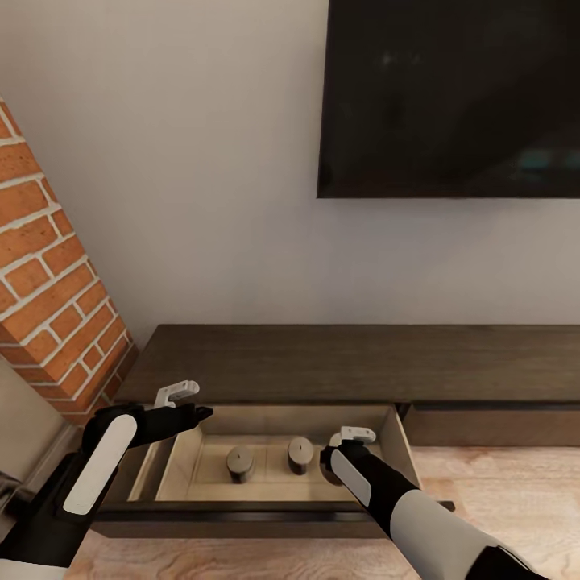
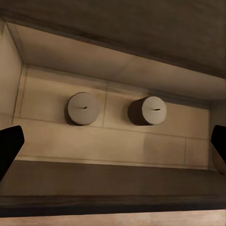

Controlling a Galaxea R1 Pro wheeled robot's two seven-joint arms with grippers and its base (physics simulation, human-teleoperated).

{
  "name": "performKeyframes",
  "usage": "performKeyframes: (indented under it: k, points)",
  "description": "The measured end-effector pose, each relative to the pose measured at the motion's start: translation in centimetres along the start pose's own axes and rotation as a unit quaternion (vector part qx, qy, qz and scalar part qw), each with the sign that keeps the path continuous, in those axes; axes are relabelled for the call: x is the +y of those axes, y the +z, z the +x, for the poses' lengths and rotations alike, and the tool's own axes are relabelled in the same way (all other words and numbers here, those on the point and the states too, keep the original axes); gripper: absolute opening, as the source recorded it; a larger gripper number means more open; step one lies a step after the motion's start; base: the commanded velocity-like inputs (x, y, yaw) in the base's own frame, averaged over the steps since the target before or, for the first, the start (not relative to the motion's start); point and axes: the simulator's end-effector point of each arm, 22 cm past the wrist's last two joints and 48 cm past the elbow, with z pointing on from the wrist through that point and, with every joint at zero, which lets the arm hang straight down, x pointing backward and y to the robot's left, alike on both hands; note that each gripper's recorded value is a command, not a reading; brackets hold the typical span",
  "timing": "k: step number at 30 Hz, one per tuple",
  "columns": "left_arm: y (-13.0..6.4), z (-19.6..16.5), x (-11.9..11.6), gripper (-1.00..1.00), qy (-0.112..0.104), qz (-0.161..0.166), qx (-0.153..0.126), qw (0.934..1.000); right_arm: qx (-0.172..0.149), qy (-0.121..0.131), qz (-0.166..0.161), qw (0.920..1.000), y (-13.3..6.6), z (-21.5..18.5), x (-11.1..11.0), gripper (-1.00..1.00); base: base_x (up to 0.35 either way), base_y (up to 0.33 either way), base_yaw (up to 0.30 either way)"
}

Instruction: Place each of the two pumpkins and all three candles from the living room inside a cabinet in the living room (use any cabinet), then make sure every cabinet is closed, and position the cauldron so it is next to a table in the living room.

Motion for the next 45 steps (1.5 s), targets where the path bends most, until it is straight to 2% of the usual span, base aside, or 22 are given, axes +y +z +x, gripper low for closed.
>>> performKeyframes:
  k: [24, 27, 45]
  points:
    - [3.4, 2.8, 1.5, 1.0, 0.0, 0.001, -0.001, 1.0, -0.009, 0.008, 0.002, 0.9999, 4.1, 2.2, 0.1, -1.0, 0.0, 0.0, 0.0]
    - [3.4, 2.8, 1.5, 1.0, 0.001, 0.001, -0.001, 1.0, 0.001, 0.006, 0.011, 0.9999, 4.6, 3.1, -0.7, -1.0, 0.0, 0.0, 0.0]
    - [3.6, 3.5, 0.5, 1.0, 0.015, 0.006, 0.006, 0.9998, 0.005, 0.006, 0.018, 0.9998, 4.8, 3.6, -1.1, -1.0, 0.07, 0.0, 0.0]
